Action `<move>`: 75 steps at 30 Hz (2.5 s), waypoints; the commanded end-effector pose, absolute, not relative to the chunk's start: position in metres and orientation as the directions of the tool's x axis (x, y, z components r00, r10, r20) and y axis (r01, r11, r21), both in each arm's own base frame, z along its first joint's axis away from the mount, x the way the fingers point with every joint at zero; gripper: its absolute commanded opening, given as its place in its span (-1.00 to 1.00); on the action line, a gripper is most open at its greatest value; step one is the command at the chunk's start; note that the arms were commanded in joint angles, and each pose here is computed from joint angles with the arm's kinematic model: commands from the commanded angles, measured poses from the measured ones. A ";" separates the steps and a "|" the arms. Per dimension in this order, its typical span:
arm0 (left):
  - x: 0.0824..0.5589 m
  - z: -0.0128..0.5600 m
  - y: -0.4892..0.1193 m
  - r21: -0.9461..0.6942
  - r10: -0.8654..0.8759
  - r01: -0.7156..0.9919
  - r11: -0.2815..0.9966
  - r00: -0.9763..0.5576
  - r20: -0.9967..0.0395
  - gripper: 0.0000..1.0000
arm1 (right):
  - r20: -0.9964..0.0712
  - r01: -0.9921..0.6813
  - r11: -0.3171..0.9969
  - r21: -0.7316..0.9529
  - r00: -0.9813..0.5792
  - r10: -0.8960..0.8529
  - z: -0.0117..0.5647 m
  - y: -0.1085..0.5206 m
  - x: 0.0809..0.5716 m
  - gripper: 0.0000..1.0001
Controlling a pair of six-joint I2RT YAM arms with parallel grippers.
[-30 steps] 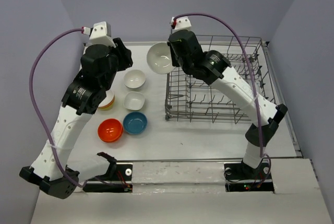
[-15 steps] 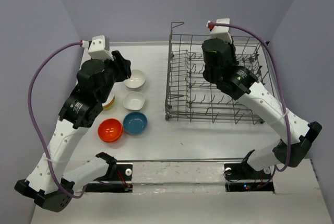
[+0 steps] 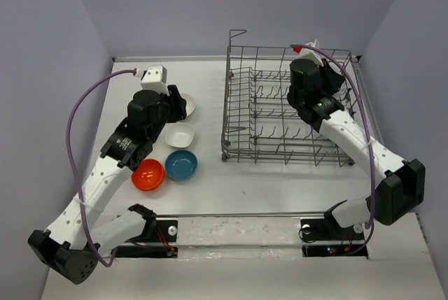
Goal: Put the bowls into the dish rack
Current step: Insert the bowl into the dish rack.
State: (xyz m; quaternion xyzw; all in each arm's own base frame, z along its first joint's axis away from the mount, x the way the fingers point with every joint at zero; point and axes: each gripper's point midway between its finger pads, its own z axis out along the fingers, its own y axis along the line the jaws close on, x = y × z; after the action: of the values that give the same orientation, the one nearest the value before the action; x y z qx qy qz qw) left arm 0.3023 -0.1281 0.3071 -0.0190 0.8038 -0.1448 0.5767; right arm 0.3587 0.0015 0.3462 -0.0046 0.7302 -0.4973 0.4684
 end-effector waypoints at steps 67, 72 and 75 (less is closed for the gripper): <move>0.314 0.274 -0.146 -0.295 -0.197 0.237 0.925 -0.365 -0.910 0.11 | -0.367 0.300 0.212 -0.930 -0.792 -0.488 0.254 -0.015 0.340 -0.99; 0.312 0.274 -0.147 -0.299 -0.197 0.243 0.923 -0.368 -0.909 0.11 | -0.319 0.263 0.180 -0.948 -0.812 -0.488 0.252 -0.017 0.337 -0.99; 0.311 0.276 -0.147 -0.303 -0.201 0.247 0.920 -0.363 -0.910 0.11 | -0.301 0.251 0.167 -0.953 -0.821 -0.485 0.251 -0.017 0.335 -0.99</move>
State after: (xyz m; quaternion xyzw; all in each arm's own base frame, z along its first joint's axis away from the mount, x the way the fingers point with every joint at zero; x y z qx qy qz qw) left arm 0.3102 -0.1461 0.2678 0.0114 0.8143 -0.1881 0.5490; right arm 0.3499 -0.0098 0.2393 -0.1186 0.7181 -0.6114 0.3106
